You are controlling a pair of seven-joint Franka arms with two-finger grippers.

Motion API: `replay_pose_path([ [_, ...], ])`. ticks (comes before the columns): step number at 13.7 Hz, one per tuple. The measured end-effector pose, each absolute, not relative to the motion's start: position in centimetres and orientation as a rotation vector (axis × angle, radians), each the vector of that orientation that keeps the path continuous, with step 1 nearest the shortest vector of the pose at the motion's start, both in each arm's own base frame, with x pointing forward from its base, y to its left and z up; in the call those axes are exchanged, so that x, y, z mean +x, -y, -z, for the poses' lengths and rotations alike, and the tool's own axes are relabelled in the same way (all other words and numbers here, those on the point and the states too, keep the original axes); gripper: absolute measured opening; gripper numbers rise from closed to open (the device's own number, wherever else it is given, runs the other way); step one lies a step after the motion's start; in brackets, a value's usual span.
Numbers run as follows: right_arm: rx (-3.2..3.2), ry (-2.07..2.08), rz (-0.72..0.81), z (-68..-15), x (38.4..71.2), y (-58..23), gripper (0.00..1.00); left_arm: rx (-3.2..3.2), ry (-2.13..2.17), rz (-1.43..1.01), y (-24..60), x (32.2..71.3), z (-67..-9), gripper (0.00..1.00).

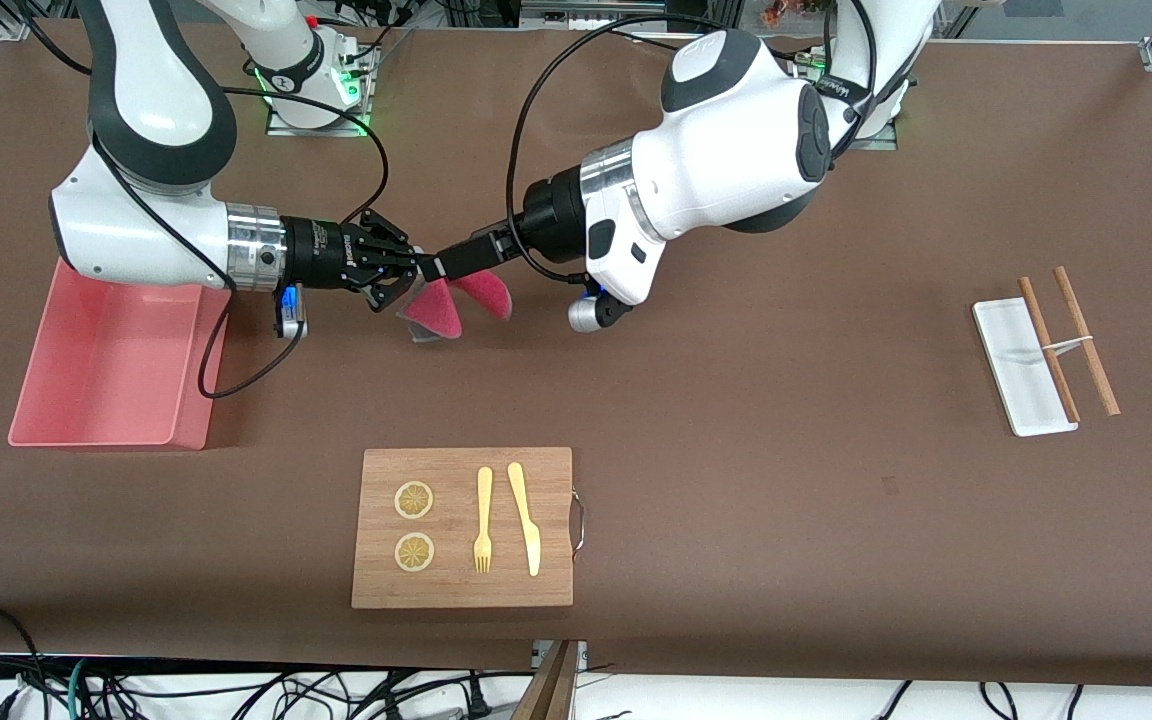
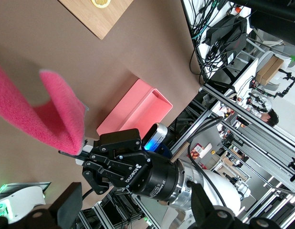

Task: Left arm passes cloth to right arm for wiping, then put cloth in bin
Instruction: 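Grasp the cloth's grey end with the right gripper, then open the left gripper and withdraw it while the right gripper holds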

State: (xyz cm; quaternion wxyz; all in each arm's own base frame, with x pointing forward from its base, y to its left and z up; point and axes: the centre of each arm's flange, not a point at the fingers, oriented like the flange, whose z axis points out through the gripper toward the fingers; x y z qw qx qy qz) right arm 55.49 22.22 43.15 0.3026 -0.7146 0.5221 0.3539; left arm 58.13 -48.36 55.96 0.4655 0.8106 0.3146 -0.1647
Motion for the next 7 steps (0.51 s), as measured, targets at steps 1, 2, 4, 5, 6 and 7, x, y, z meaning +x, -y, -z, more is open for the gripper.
replay_pose_path([
  [1,-1.902,-1.381,-0.935,-43.1,55.5,-22.2,0.01,1.986,-0.774,0.398,47.9,58.4,-56.4,1.00],
  [2,-1.925,-1.374,-0.929,-42.7,55.4,-22.2,0.01,1.989,-0.776,0.394,46.9,58.8,-57.0,1.00],
  [4,-2.019,-1.343,-0.911,-41.1,55.0,-22.4,0.01,2.046,-0.768,0.368,43.6,59.8,-58.6,1.00],
  [5,-2.076,-1.326,-0.909,-39.7,54.8,-22.6,0.01,2.118,-0.756,0.333,41.0,60.4,-59.5,1.00],
  [6,-2.136,-1.304,-0.911,-38.1,54.5,-22.9,0.01,2.215,-0.727,0.300,37.8,60.7,-60.5,1.00],
  [7,-2.197,-1.281,-0.913,-36.5,54.3,-23.2,0.01,2.306,-0.683,0.284,34.5,60.6,-61.6,1.00],
])
